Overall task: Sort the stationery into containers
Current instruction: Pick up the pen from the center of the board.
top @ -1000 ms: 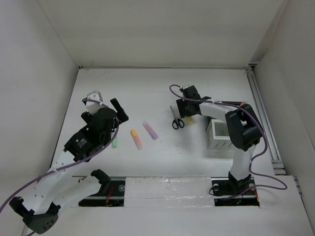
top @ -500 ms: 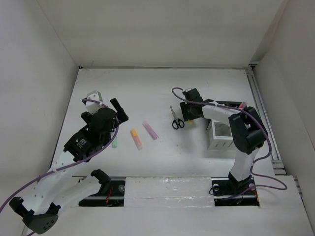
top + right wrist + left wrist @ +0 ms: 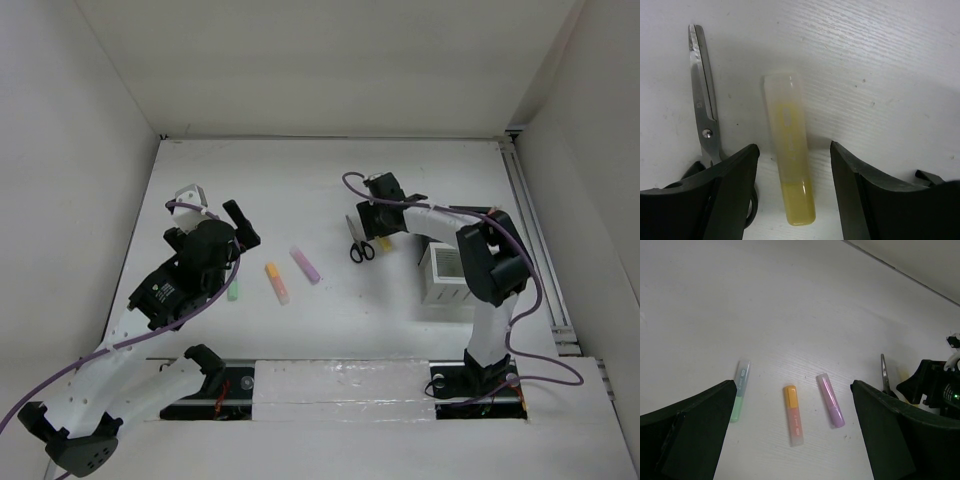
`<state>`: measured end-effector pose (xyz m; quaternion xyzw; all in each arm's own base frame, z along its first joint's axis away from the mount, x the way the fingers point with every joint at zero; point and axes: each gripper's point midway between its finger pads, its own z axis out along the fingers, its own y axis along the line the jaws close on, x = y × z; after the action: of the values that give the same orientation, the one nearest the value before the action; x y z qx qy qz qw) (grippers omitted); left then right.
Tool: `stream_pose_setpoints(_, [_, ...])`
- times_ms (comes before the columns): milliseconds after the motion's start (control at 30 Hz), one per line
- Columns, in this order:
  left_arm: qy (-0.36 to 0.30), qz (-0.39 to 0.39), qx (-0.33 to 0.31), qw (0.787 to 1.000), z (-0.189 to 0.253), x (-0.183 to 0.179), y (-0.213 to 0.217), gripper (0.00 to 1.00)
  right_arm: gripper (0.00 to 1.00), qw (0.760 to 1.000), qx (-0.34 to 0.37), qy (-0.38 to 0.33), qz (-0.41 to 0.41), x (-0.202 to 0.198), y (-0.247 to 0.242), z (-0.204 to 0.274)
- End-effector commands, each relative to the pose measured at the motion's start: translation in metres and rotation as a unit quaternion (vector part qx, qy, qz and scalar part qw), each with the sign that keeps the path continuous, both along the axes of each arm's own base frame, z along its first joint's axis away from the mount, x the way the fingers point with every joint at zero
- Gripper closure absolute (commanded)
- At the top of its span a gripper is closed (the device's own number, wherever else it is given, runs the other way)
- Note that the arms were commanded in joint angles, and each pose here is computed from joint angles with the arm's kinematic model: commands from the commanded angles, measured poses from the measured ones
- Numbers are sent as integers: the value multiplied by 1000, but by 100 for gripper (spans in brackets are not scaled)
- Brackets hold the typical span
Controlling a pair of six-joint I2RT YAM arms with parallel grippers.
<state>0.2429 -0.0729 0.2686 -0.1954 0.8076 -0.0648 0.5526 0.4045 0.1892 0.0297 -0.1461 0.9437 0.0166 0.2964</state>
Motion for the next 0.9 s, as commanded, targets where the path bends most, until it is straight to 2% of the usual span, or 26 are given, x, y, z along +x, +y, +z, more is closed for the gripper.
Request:
stream_pose_setpoints(0, [-16, 0, -6, 1000, 7, 3, 0, 1, 35, 1000, 3, -9, 18, 10, 12, 10])
stream_pose_setpoints(233, [-16, 0, -6, 1000, 7, 3, 0, 1, 36, 1000, -10, -5, 22, 15, 11, 8])
stream_pose_setpoints(400, [-12, 0, -3, 1000, 5, 4, -1, 1, 37, 1000, -16, 0, 7, 2, 1, 4])
stream_pose_setpoints(567, [-11, -4, -4, 1000, 5, 3, -3, 1, 43, 1000, 1, 7, 13, 1, -2, -1])
stream_pose_setpoints(767, [-11, -4, -4, 1000, 5, 3, -3, 1, 70, 1000, -3, 15, 17, 5, 5, -4])
stream_pose_setpoints(867, [-14, -4, -7, 1000, 7, 2, -2, 1, 90, 1000, -8, 24, 17, 3, 3, -8])
